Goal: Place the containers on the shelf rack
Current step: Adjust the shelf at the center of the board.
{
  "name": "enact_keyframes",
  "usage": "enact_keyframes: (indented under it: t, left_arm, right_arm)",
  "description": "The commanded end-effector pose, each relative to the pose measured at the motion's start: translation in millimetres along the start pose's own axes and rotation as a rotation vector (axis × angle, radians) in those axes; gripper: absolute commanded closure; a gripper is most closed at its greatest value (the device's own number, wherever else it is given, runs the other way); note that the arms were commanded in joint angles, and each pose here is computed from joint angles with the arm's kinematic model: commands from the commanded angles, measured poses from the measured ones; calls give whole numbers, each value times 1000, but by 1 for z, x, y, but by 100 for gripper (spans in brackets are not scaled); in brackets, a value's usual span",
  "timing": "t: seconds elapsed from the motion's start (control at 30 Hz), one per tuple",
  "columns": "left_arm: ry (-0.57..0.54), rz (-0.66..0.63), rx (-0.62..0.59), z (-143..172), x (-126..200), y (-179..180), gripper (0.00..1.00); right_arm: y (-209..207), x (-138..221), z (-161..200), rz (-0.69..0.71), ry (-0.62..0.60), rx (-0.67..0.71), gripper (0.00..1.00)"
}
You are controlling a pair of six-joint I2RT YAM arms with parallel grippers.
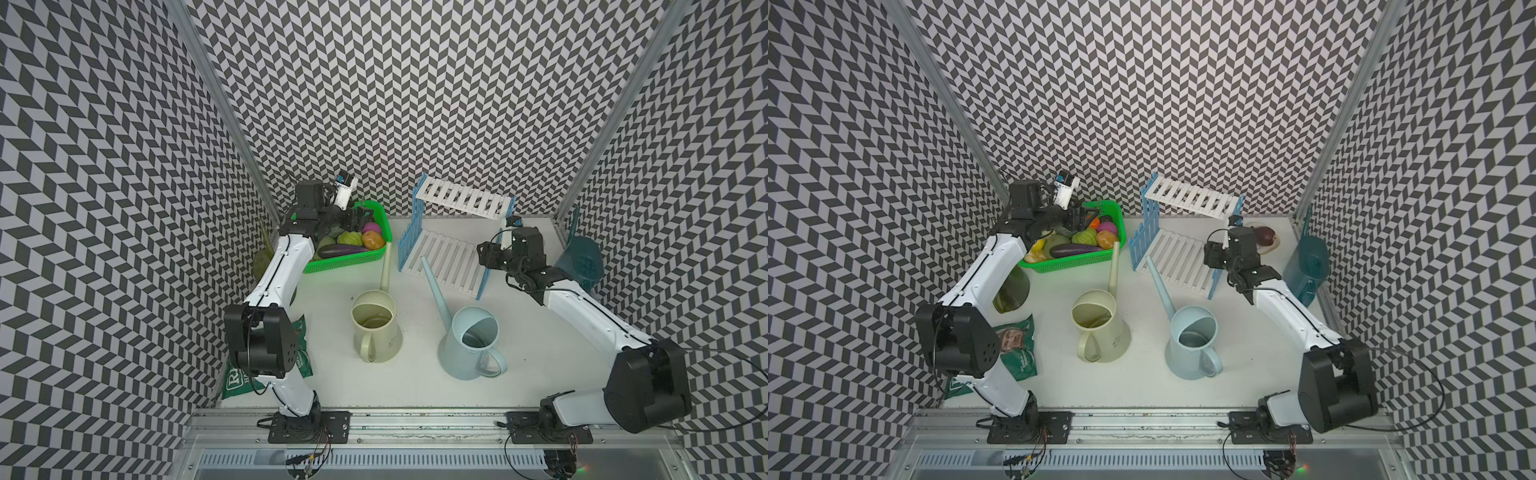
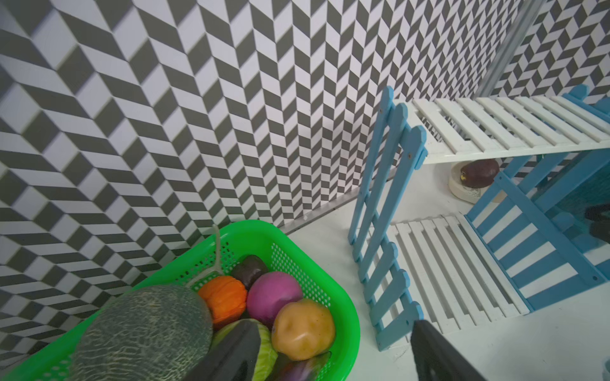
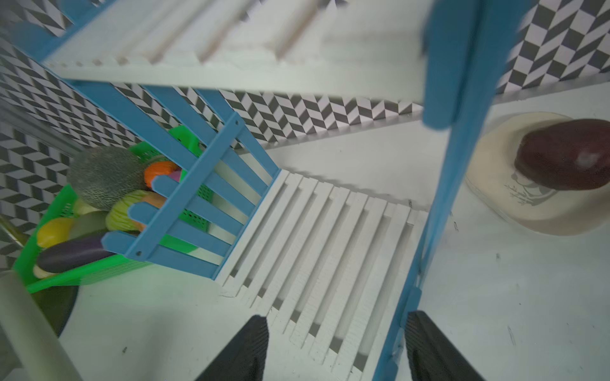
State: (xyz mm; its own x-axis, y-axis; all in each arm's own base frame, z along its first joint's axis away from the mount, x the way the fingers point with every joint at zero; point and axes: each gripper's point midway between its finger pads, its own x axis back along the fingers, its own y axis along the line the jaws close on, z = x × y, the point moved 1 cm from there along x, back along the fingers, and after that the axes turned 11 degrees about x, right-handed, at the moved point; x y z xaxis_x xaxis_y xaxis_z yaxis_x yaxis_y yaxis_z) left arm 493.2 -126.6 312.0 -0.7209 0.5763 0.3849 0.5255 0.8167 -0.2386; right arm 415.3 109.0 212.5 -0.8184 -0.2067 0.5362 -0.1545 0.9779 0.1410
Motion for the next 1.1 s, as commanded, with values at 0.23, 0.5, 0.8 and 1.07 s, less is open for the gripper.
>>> enact_keyframes:
  t: [0.23,0.5,0.8,1.07]
  left_arm:
    - [3,57,-17,-4,3,-19,21]
    - [5,81,-15,-3,5,-24,19]
    - [23,64,-27,6,8,-22,17]
    - [36,51,-19,14,10,-15,16]
  right_arm:
    - [-9,-19,5,95,45,-29,47]
    - [-6,-31,0,109,46,-14,59]
    - [-1,-55,-9,96,65,70,72]
    - [5,-79,-20,79,93,173,74]
